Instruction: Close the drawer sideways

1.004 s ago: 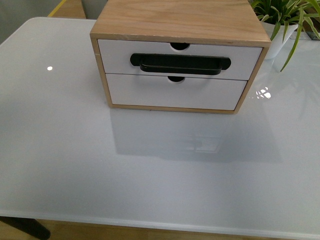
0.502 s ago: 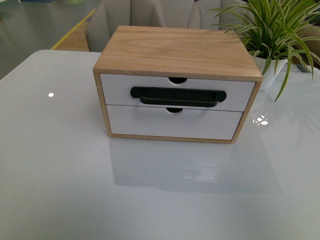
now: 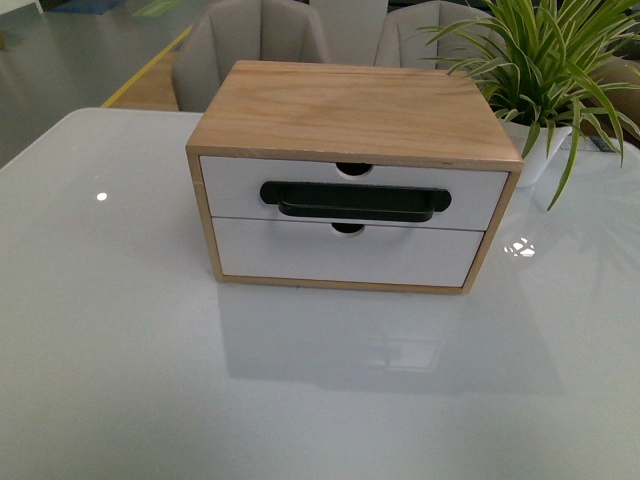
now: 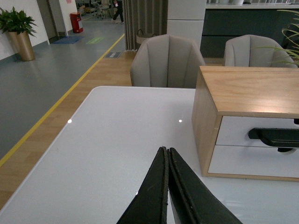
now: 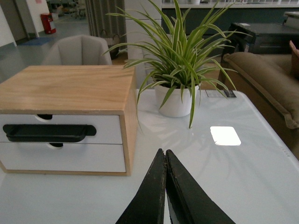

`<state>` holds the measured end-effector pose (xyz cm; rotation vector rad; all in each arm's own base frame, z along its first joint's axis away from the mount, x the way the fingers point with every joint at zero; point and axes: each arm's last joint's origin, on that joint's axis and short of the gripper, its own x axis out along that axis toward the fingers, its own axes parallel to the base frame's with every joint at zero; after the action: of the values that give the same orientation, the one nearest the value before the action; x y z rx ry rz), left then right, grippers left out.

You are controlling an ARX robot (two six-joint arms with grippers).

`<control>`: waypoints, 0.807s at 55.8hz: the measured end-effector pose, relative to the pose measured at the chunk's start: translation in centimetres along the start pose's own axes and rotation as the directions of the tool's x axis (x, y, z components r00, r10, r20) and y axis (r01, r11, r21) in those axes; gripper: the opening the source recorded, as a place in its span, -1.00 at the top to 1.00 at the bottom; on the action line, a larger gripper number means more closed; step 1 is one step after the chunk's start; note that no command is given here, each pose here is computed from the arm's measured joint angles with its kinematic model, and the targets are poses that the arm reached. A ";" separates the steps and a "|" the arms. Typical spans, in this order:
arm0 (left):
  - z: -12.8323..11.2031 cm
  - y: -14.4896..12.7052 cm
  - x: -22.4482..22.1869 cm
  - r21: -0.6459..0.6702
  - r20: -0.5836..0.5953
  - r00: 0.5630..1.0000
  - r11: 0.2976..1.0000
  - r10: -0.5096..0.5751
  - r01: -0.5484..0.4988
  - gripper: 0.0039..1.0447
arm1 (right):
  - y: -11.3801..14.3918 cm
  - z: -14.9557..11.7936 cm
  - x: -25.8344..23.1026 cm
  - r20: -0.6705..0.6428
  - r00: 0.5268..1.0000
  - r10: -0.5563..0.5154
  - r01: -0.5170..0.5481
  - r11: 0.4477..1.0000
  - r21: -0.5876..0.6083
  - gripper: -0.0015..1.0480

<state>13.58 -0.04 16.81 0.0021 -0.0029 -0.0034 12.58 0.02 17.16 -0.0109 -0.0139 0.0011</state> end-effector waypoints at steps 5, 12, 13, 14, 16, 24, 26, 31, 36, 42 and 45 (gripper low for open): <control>0.2 0.0 -0.6 0.000 0.006 1.000 1.000 0.000 0.000 0.97 | 0.0 0.1 -0.4 0.003 1.000 0.000 0.000 1.000 0.000 0.96; 0.3 0.0 -1.2 0.000 0.012 1.000 1.000 0.000 0.000 0.97 | 0.0 0.1 -0.9 0.005 1.000 0.000 0.000 1.000 0.000 0.96; 0.4 0.0 -1.3 0.000 0.012 1.000 1.000 0.000 0.000 0.97 | 0.0 0.1 -1.0 0.005 1.000 0.000 0.000 1.000 0.000 0.96; 0.4 0.0 -1.4 0.000 0.013 1.000 1.000 0.000 0.000 0.97 | 0.0 0.1 -1.1 0.005 1.000 0.000 0.000 1.000 0.000 0.96; 0.4 0.0 -1.5 0.000 0.013 1.000 1.000 0.000 0.000 0.97 | 0.0 0.1 -1.2 0.005 1.000 0.000 0.000 1.000 0.000 0.96; 0.4 0.0 -2.0 0.000 0.014 1.000 1.000 0.000 0.000 0.97 | 0.0 0.1 -1.5 0.005 1.000 0.000 0.000 1.000 0.000 0.96; 0.4 0.0 -2.1 0.000 0.014 1.000 1.000 0.000 0.000 0.97 | 0.0 0.1 -1.6 0.005 1.000 0.000 0.000 1.000 0.000 0.96; 0.4 0.0 -2.2 0.000 0.014 1.000 1.000 0.000 0.000 0.97 | 0.0 0.1 -1.7 0.004 1.000 0.000 0.000 1.000 0.000 0.96; 0.4 0.0 -2.5 0.000 0.016 1.000 1.000 0.000 0.000 0.97 | 0.0 -0.3 -2.3 -0.027 1.000 0.002 -0.002 1.000 0.000 0.96; 0.4 0.0 -2.6 0.000 0.013 1.000 1.000 0.000 0.000 0.97 | 0.0 -0.2 -2.9 -0.002 1.000 0.000 0.000 1.000 0.000 0.96; 0.4 0.0 -2.7 0.000 0.016 1.000 1.000 0.000 0.000 0.97 | 0.0 -0.2 -2.9 -0.002 1.000 -0.002 0.002 1.000 0.000 0.96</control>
<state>10.86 -0.04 17.19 0.0021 -0.0193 -0.0034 9.72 0.01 16.92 -0.0109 -0.0120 -0.0004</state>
